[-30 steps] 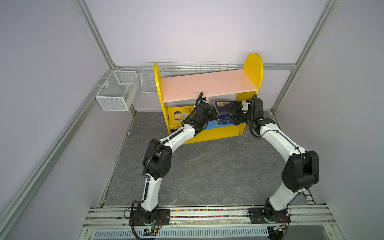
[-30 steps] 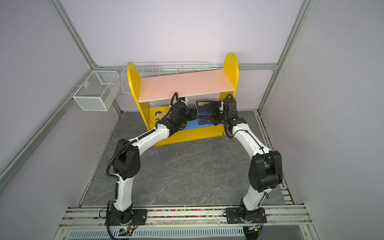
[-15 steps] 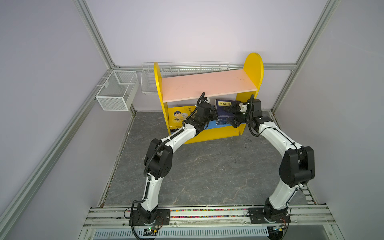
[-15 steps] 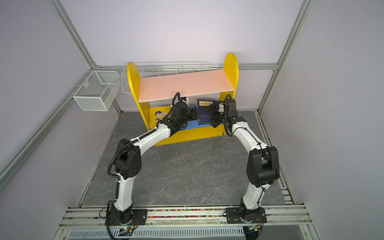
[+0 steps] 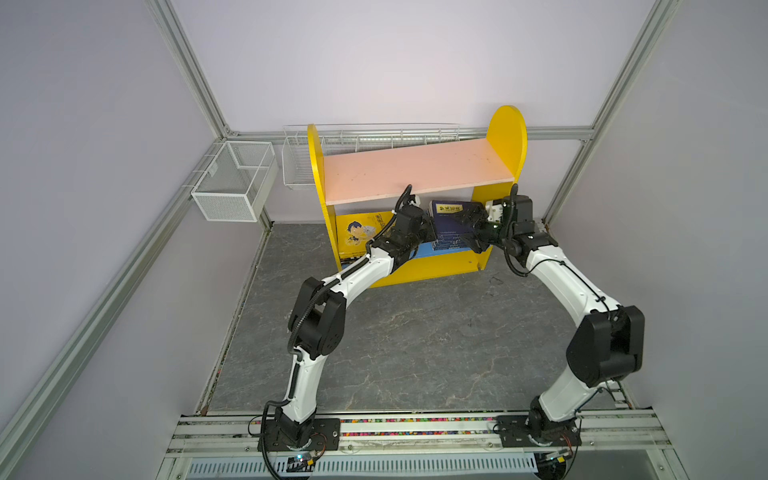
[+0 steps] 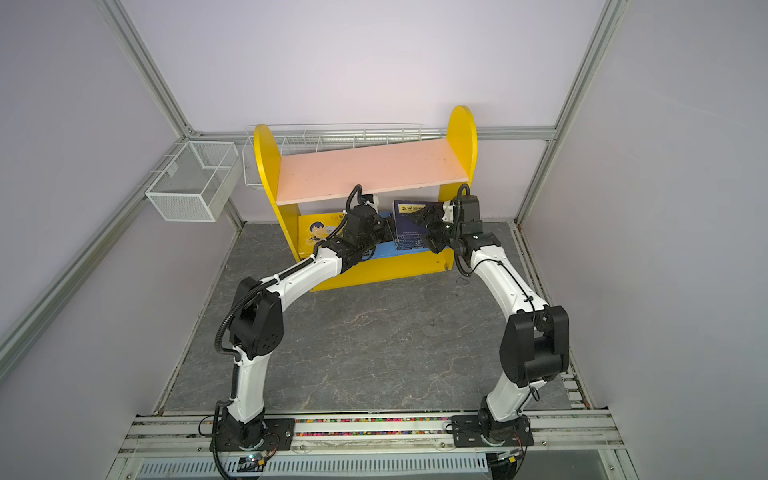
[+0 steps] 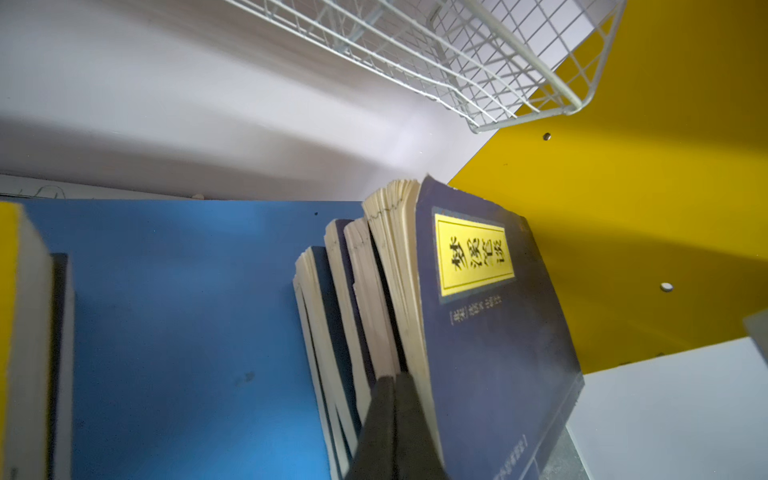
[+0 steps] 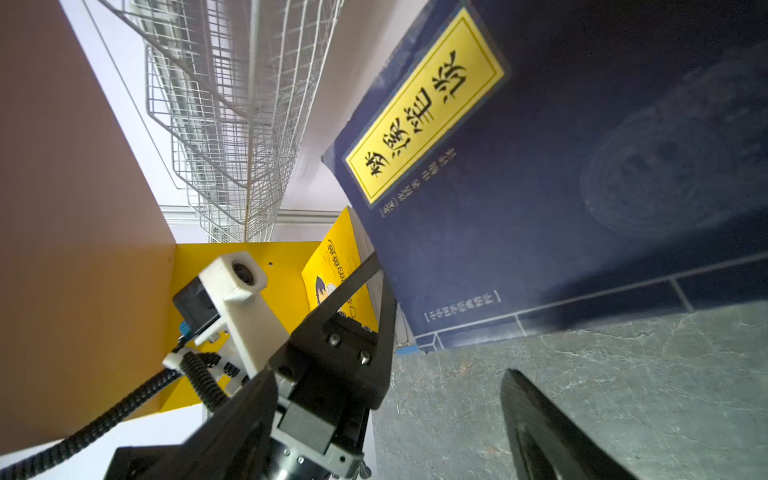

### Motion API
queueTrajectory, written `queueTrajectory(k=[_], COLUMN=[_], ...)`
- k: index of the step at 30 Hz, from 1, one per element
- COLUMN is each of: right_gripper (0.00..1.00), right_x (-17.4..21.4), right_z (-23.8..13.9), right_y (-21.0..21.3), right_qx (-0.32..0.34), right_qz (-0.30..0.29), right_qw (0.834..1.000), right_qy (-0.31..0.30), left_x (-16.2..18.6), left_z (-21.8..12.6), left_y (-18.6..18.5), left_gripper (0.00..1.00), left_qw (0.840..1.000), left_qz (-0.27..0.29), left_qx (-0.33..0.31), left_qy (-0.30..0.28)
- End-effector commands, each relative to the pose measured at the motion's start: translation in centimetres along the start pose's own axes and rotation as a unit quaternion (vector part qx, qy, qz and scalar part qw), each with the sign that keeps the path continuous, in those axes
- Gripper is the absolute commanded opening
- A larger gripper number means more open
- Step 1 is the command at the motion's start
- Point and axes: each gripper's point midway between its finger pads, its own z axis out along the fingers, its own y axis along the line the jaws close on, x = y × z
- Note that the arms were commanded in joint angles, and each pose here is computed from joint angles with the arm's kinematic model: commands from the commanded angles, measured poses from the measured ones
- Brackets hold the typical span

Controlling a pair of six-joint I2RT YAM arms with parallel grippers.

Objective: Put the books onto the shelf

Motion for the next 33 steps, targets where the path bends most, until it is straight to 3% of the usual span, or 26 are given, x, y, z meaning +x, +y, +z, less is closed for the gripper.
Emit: queueTrajectory(k=[1,14,20,23,26,29,33], right_gripper=[0.87,0.85,0.86,0.87,0.87,0.9,0.95], right_x=[-0.2,1.5,2.5,2.3,1.5,0.1,-1.6], right_z=[-0.9,-3.0,-6.8,-9.7,-12.9,-16.3,-20.6], right_y=[-1.0,-3.9,-8.9,-11.6,-14.2,-16.0,-19.3], right_qx=[0.02,0.078,0.18,0.249,0.316,0.389,0.48], right_qz=[-0.012,-0.072,-0.144,-0.179,-0.207,-0.235,-0.246], right_qw=[1.0,0.994,0.971,0.947,0.913,0.864,0.791], right_qy=[-0.016,-0.017,-0.055,-0.093,-0.152,-0.215,-0.288], left_x=[0.0,-2.2,-3.9,-3.3,-2.2,-0.9,-0.1], left_z=[0.0,-1.2,-5.5,-8.2,-11.5,-15.0,-20.4], left_y=[2.3,2.1,1.0,1.1,1.8,5.8,14.1], left_gripper=[0.0,0.0,0.0,0.0,0.0,0.0,0.0], left_qw=[0.999,0.998,0.997,0.996,0.993,0.986,0.959], left_qz=[-0.003,0.021,0.044,0.059,0.084,0.086,0.082], left_qx=[-0.044,-0.058,-0.047,-0.046,-0.062,-0.135,-0.268], left_qy=[0.002,-0.028,-0.053,-0.05,-0.047,-0.042,-0.033])
